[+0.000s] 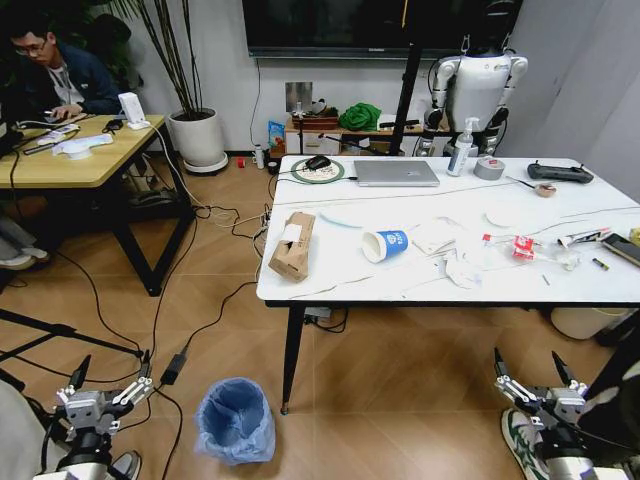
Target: Pick up the trash bin and place the trash from the table into it.
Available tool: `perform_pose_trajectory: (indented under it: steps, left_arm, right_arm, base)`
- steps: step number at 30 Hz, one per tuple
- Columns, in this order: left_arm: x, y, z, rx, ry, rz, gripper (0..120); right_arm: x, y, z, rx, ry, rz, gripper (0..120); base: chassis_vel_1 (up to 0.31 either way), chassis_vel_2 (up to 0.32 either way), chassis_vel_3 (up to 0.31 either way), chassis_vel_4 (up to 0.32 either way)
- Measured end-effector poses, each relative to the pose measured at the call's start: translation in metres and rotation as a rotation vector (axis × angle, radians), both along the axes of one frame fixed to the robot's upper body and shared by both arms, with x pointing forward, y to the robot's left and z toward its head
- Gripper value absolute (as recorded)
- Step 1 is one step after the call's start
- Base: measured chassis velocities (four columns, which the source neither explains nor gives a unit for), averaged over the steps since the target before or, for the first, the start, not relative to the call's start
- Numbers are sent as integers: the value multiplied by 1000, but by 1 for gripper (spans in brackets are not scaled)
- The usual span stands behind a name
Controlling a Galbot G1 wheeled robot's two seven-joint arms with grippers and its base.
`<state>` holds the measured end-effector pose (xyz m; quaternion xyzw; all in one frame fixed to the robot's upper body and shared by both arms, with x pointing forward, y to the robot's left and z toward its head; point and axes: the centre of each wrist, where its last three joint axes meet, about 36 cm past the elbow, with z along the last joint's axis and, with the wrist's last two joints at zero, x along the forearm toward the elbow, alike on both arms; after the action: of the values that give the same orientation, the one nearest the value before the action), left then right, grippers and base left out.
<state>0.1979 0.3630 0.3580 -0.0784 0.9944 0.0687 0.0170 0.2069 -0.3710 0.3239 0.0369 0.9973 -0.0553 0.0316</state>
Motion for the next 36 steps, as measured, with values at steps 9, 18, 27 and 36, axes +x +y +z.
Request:
perform_pose_trajectory:
  steps: [9,18,27,36]
  left_arm:
    - [0,-4,0,6,5,-8,100]
    - [2,-4,2,3,-10,-2,100]
    - [2,-9,0,2,-12,-12,100]
    - [1,-12,4,18,3,-6,100]
  right_arm:
    - [-2,-1,1,-2,-2,-4,100]
    - [-2,-1,1,-1,3,-4,100]
    - [6,2,5,16,-19,-11,100]
    - [10,2,9,29,-37,-15,100]
  base:
    - [0,0,0,0]
    - [0,0,0,0]
    - [0,0,0,0]
    - [0,0,0,0]
